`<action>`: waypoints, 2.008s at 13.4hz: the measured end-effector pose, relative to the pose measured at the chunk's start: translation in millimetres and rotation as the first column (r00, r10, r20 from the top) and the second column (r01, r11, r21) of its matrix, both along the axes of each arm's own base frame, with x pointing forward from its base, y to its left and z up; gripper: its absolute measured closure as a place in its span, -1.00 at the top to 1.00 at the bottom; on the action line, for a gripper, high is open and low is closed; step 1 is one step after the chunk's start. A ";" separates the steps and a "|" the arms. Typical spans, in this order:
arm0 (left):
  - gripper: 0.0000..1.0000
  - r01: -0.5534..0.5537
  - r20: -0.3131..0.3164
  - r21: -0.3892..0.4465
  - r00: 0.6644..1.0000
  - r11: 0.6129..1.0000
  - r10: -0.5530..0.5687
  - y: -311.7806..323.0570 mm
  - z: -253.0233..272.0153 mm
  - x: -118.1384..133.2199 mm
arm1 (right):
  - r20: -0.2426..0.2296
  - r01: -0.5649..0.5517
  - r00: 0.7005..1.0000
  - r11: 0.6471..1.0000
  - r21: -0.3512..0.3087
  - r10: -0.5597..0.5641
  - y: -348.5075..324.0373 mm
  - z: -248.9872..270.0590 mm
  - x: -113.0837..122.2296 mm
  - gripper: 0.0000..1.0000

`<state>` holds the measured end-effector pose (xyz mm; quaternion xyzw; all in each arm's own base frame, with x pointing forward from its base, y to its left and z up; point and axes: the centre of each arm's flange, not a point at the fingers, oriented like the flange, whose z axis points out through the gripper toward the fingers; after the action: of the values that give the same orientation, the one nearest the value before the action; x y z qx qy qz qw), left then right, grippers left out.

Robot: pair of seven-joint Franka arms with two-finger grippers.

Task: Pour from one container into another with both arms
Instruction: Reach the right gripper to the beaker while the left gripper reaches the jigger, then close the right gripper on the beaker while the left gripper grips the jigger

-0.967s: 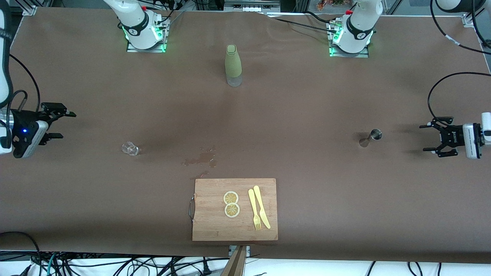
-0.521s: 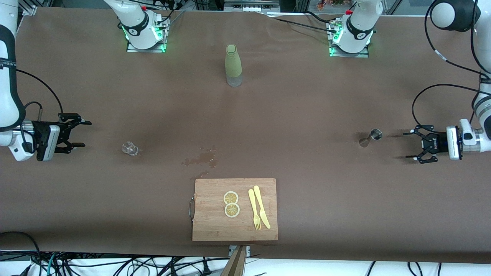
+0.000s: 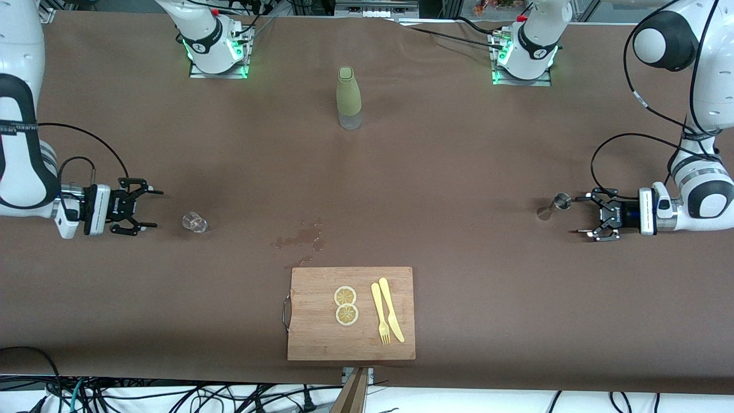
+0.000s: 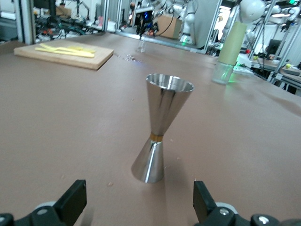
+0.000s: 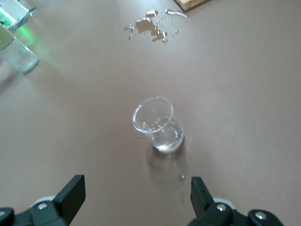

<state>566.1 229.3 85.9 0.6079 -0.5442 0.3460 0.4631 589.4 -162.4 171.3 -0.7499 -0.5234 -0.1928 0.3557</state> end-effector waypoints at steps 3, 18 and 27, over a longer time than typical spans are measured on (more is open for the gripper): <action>1.00 0.057 0.058 -0.045 0.997 0.997 -0.055 -15.0 -6.7 -1.4 | 0.132 0.013 0.991 0.997 0.078 -0.023 -2.2 -35.0 -1.2 1.00; 0.36 0.162 0.124 -0.149 0.982 0.975 -0.145 -65.9 -13.2 4.7 | 0.252 -0.019 0.967 0.969 0.246 -0.046 27.5 -80.3 -6.8 1.00; 0.00 0.169 0.131 -0.148 0.980 0.974 -0.150 -68.3 -13.1 5.4 | 0.278 -0.027 0.959 0.953 0.301 -0.060 60.1 -86.1 1.0 1.00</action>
<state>571.5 161.0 72.7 0.5017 -0.5886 0.3854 0.5032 590.4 -102.3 85.3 -0.6557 -0.5270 -0.3790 0.3856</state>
